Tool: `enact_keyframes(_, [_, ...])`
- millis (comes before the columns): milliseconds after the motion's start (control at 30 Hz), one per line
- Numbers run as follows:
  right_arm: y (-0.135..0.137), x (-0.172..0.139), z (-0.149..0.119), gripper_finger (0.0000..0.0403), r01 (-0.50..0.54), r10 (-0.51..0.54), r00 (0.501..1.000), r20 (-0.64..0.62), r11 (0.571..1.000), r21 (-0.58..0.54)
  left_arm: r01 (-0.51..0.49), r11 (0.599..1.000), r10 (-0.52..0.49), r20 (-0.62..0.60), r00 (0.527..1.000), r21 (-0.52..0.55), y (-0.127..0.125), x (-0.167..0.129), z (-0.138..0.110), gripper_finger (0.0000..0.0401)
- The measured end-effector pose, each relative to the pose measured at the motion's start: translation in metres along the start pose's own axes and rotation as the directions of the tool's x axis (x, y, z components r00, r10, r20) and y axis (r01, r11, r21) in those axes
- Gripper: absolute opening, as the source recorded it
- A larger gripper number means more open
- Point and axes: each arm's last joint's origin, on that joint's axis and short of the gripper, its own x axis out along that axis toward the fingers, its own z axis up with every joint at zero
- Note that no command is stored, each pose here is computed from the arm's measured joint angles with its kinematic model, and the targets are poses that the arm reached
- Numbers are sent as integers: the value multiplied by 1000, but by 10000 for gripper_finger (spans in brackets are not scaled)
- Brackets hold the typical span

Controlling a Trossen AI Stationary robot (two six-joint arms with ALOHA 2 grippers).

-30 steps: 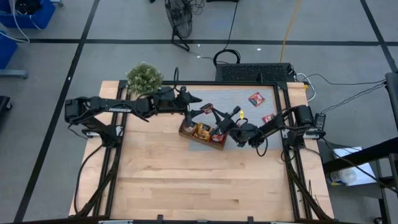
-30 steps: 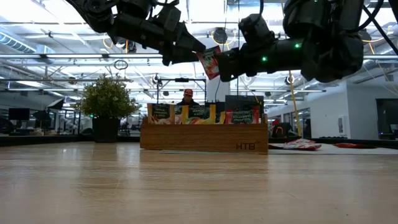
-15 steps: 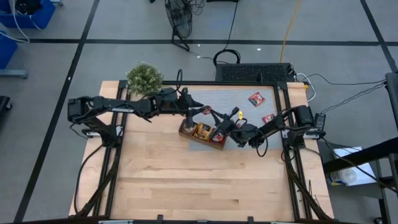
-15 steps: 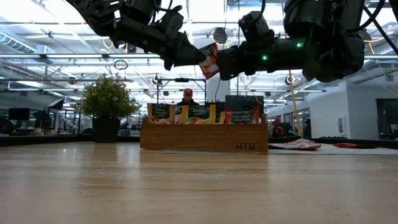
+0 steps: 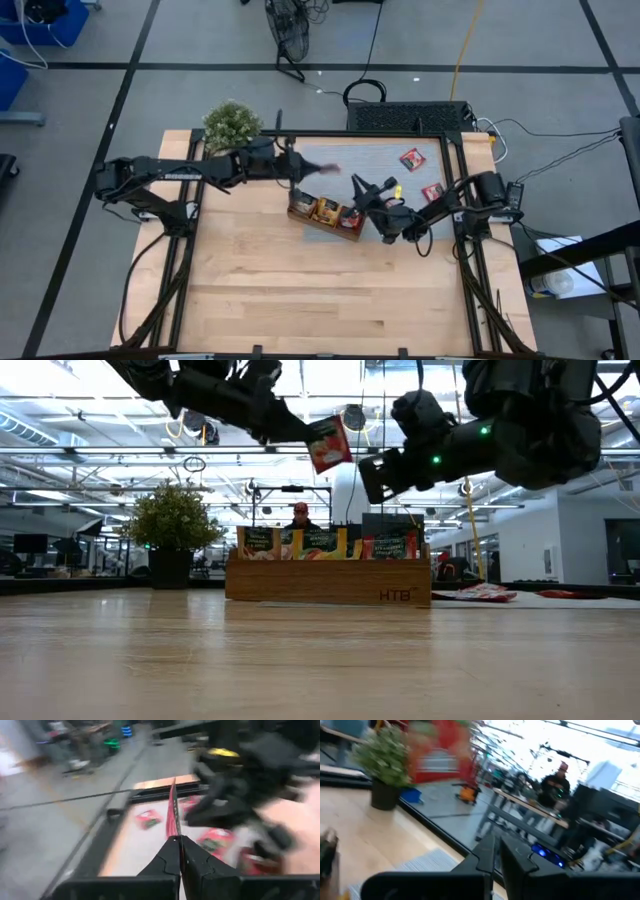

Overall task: Pick & Place Tea
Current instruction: Put the red tea bag into the right section of the wooden organizer

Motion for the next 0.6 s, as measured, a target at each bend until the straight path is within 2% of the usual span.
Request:
enact_keyframes(100, [-6,-5,-2,27,37,-37,999,-30,999,-5,205,979,-205,5,979,-3,-7,-1,-3,3])
enact_keyframes(200, [-16,-9,-2,33,69,-69,996,-50,998,2,410,912,-410,44,911,5,-19,4,-6,2])
enact_keyframes(267, [-23,-11,-3,35,84,-83,995,-60,996,19,455,890,-455,5,890,-19,-29,11,-15,2])
enact_keyframes(400, [-35,-18,-2,34,77,-73,996,-51,995,69,456,890,-457,-38,889,-32,-39,28,-20,1])
enact_keyframes(600, [-46,-28,3,32,58,-55,998,-35,992,108,513,855,-518,-139,844,-70,-51,64,-25,1])
